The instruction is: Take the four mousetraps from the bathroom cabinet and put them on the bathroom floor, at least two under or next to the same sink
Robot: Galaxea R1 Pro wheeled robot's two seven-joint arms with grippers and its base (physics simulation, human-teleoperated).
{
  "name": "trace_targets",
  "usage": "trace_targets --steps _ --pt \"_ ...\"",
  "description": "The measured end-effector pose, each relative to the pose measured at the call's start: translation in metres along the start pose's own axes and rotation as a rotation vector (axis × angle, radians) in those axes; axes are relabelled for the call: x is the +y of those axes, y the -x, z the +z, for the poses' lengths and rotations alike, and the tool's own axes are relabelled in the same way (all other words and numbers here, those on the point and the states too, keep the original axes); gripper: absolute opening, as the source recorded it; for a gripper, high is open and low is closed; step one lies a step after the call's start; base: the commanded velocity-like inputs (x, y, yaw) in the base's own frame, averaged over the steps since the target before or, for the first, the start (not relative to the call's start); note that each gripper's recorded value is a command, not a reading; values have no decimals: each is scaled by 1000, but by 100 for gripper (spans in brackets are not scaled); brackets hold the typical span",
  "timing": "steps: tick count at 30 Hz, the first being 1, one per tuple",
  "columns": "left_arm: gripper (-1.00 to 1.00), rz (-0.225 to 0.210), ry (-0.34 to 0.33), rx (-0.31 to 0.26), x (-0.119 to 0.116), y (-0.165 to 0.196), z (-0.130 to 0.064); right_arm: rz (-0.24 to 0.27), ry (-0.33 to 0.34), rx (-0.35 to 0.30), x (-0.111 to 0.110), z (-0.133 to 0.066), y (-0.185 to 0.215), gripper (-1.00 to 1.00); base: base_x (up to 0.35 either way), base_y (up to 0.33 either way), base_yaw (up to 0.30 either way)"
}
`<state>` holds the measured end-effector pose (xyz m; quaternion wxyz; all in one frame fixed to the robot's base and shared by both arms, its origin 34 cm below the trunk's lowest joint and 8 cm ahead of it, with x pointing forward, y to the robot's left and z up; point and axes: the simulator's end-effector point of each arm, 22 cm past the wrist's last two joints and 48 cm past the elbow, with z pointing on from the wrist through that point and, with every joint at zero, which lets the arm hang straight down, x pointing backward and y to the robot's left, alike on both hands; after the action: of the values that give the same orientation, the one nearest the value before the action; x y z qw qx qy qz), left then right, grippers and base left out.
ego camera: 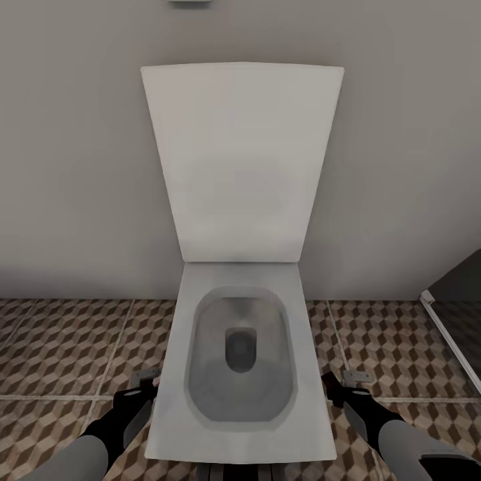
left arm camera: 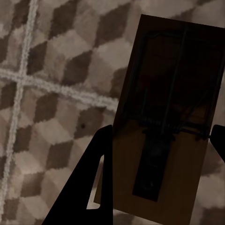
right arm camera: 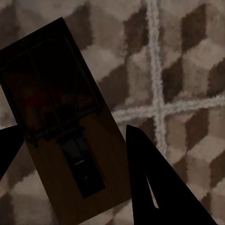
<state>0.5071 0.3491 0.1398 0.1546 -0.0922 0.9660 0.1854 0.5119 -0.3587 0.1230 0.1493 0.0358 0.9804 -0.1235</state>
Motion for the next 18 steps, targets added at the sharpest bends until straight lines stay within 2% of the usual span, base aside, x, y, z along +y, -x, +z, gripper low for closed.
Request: trace_targets --steps 10,18 --pt "-100 51 -3 21 -7 -17 10 -9 1 36 4 11 -19 -100 0 0 0" --pt "-100 73 -1 47 -9 -33 19 -33 0 65 6 20 -35 -100 0 0 0"
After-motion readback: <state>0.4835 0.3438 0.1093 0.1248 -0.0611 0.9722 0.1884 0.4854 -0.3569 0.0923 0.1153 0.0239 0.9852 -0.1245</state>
